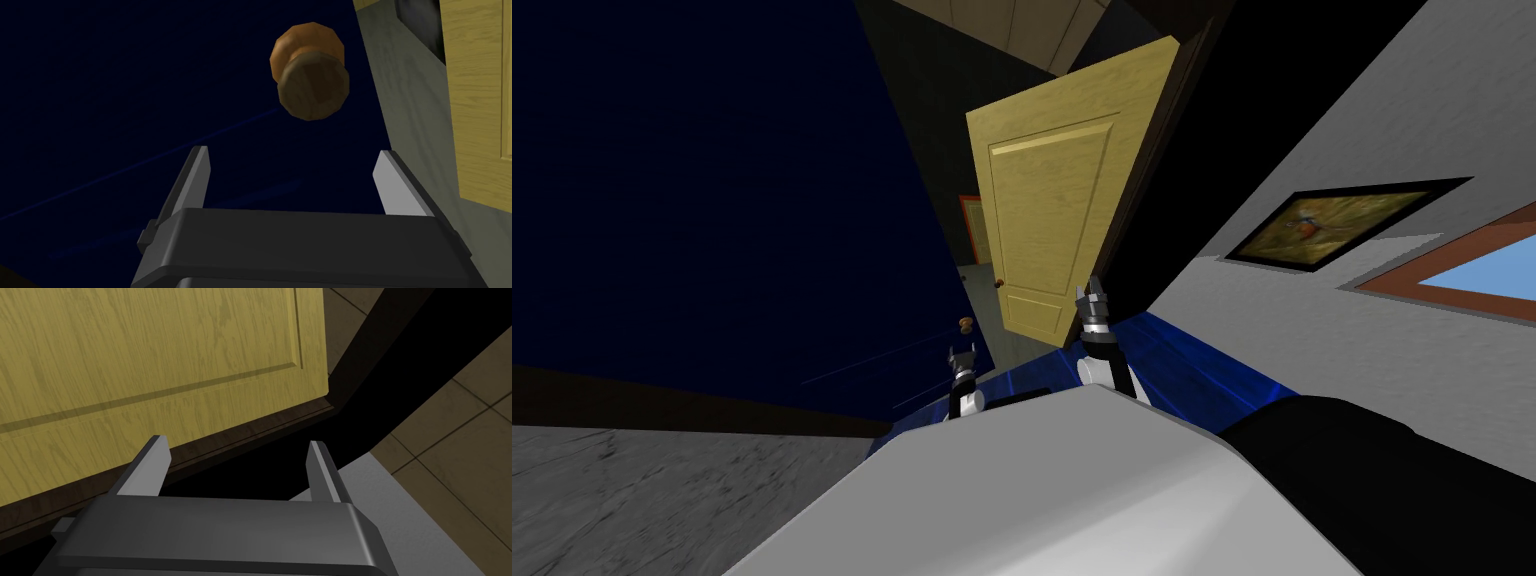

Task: Push the door open

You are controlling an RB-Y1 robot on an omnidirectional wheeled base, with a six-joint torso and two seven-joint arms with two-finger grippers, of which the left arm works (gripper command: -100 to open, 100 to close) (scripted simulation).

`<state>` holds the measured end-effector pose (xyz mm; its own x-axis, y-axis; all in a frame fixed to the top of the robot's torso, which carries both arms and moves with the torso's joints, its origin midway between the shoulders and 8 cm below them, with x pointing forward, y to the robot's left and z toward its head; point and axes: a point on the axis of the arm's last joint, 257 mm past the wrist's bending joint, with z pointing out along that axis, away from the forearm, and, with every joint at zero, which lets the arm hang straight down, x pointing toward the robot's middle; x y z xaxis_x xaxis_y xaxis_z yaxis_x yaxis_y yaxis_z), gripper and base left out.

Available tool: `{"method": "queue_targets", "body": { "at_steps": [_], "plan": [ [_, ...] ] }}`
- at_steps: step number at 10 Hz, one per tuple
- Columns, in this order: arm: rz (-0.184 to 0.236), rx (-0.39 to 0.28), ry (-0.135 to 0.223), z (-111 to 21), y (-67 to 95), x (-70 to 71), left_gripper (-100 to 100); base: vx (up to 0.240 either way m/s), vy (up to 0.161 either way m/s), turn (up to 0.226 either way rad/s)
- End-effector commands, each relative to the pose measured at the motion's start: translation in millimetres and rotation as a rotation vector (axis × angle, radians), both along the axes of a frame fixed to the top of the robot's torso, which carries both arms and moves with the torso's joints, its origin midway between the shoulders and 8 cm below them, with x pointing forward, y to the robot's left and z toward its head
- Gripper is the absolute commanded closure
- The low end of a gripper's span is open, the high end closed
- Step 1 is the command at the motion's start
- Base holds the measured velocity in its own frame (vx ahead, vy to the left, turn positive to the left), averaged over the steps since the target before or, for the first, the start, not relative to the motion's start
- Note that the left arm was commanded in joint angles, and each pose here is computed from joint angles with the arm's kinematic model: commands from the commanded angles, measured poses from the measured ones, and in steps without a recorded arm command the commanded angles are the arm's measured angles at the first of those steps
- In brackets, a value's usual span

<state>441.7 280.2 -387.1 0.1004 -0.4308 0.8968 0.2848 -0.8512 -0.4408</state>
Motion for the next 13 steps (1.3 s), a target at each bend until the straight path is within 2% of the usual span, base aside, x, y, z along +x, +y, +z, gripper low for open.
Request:
{"method": "queue_targets", "body": {
  "at_steps": [1,2,4,5,7,8,11,13],
  "plan": [
    [0.002,-0.068,-0.015,-1.2,-5.6,1.7,-100,-0.049,0.013,-0.046],
    [0.001,-0.082,-0.019,-1.2,-5.6,1.7,-100,-0.042,0.010,-0.015],
    [0.003,-0.168,-0.038,-2.2,-12.3,3.5,-100,-0.035,0.015,-0.030],
    [0.003,-0.179,-0.042,-2.2,-12.3,3.5,-100,-0.032,0.013,-0.013],
    [0.005,-0.261,-0.060,-3.1,-18.6,5.1,-100,-0.035,0.011,-0.027],
    [0.004,-0.271,-0.063,-3.1,-18.6,5.1,-100,-0.029,0.009,-0.013],
    [0.006,-0.376,-0.089,-4.1,-26.0,6.7,-100,-0.029,0.008,-0.021],
    [0.007,-0.418,-0.099,-4.5,-29.1,7.3,-100,-0.026,0.008,-0.016]
  ]
}}
